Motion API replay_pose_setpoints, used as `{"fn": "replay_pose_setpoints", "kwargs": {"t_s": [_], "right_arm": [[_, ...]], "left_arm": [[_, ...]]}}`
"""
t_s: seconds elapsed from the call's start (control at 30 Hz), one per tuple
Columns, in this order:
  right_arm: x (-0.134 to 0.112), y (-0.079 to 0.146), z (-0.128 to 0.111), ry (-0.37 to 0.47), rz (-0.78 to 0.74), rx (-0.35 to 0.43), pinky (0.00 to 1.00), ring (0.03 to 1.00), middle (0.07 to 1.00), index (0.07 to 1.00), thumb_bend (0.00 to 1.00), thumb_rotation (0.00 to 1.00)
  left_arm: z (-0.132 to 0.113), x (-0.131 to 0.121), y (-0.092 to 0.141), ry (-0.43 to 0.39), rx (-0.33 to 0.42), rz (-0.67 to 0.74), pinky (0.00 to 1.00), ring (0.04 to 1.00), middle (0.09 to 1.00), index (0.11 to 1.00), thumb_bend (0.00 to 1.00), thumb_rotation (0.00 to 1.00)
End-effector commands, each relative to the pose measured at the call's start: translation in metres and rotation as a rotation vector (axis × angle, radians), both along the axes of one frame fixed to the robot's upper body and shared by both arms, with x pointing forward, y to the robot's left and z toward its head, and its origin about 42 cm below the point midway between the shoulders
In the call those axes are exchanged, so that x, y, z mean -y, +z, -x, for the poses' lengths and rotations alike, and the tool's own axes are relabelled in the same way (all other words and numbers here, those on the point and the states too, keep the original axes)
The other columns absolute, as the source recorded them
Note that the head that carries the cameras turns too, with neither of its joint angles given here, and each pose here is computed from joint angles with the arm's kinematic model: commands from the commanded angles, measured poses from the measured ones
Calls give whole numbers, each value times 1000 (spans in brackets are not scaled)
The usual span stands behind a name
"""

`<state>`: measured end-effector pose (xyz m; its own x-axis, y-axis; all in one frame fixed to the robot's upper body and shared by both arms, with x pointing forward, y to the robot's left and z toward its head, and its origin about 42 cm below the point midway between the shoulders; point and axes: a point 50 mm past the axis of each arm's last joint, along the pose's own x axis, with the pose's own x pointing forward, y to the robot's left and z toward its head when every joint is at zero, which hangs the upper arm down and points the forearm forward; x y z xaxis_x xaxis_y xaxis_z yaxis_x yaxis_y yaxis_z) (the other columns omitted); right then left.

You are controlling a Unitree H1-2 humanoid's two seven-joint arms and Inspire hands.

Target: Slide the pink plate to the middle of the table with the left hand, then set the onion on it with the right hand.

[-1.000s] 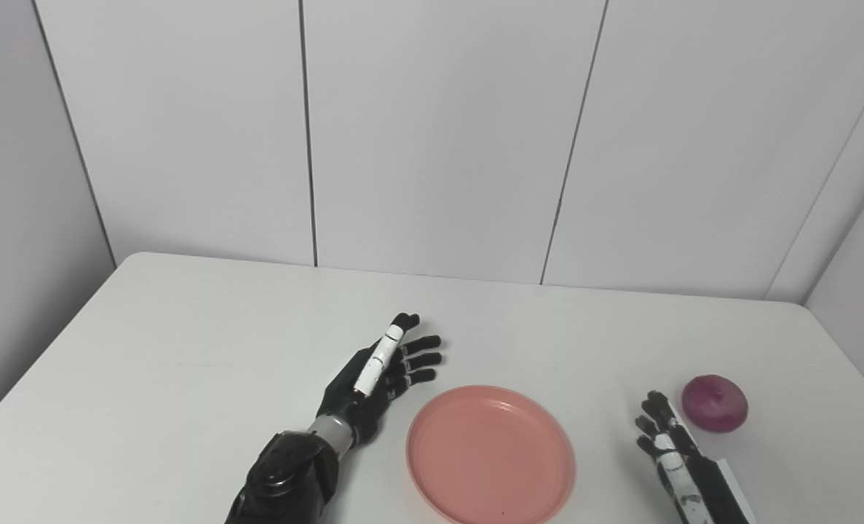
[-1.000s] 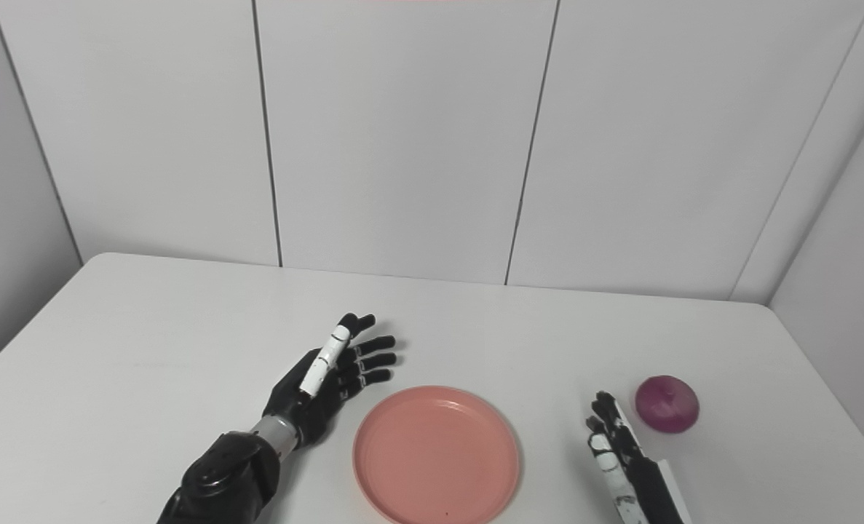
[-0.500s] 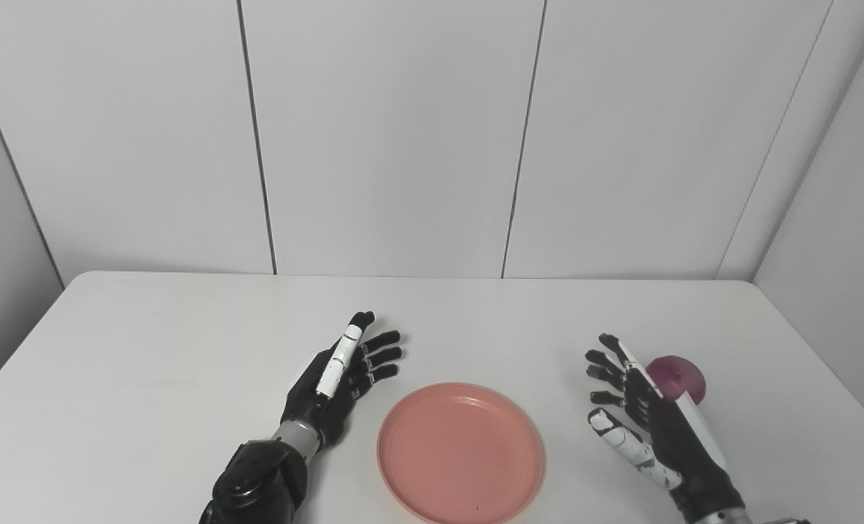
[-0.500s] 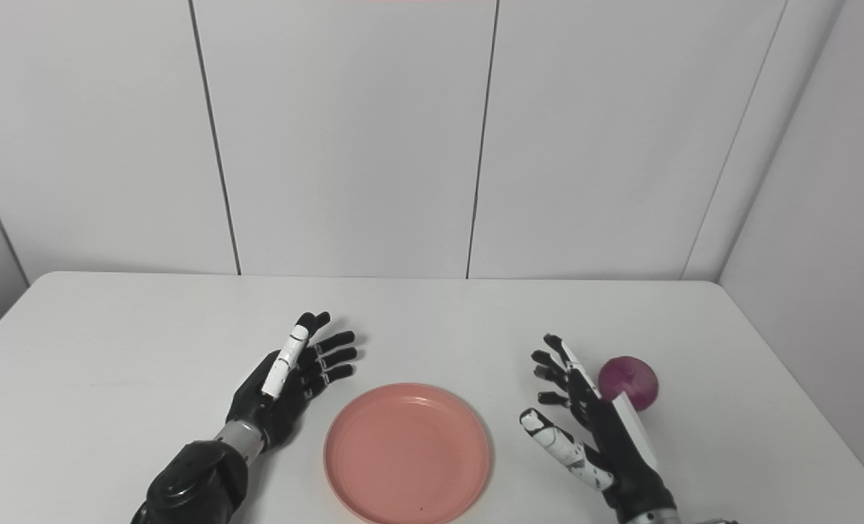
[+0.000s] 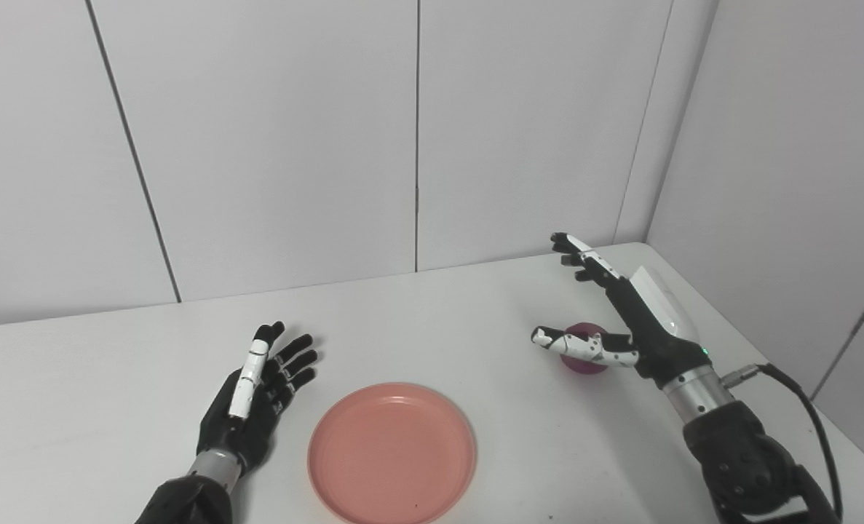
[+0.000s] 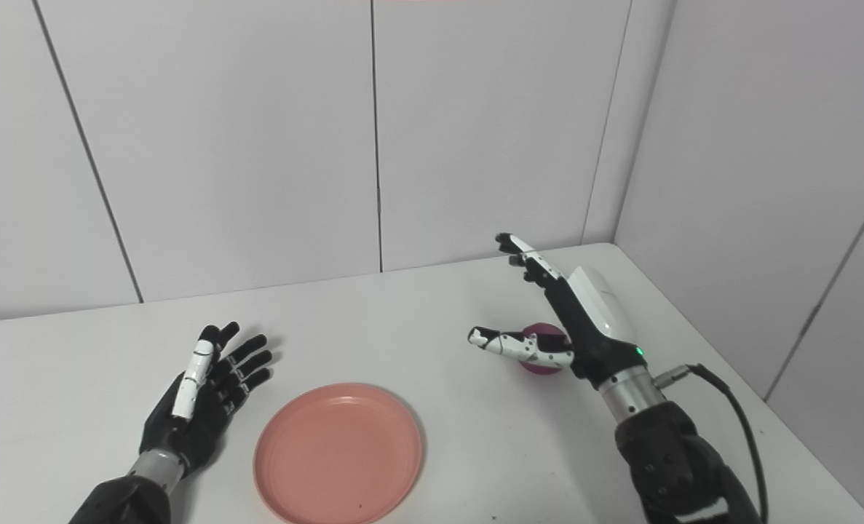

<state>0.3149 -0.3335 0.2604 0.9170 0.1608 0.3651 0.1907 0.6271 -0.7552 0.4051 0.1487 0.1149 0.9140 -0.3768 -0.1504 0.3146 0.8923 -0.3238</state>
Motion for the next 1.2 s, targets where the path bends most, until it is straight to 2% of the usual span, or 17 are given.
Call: {"fn": "replay_pose_setpoints", "kwargs": {"t_s": [0.0,0.27,0.4,0.6,0.83,0.97,1.17], "right_arm": [[4,29,-9,7,80,92,693,814,862,893,929,620],[20,46,-36,-24,265,60,653,808,857,888,983,592],[28,57,-51,-51,368,6,633,805,856,875,1000,554],[38,55,-73,-64,460,-54,640,810,857,862,1000,528],[44,34,-95,-72,528,-146,617,798,849,857,1000,578],[49,13,-106,-80,492,-193,614,786,843,850,1000,580],[58,-13,-111,-100,443,-277,632,799,852,871,1000,618]], "left_arm": [[12,-7,-31,1,-130,-24,906,868,872,985,636,793],[11,-9,-34,3,-139,-13,922,867,875,996,623,793],[12,-9,-33,-4,-137,-6,927,871,875,999,618,800],[13,-7,-32,-13,-130,-6,927,868,874,1000,612,814],[14,-7,-33,-18,-129,-3,931,872,882,1000,619,817],[16,-6,-32,-17,-128,2,922,874,875,1000,623,807],[16,-8,-31,-26,-124,4,924,877,884,1000,616,825]]}}
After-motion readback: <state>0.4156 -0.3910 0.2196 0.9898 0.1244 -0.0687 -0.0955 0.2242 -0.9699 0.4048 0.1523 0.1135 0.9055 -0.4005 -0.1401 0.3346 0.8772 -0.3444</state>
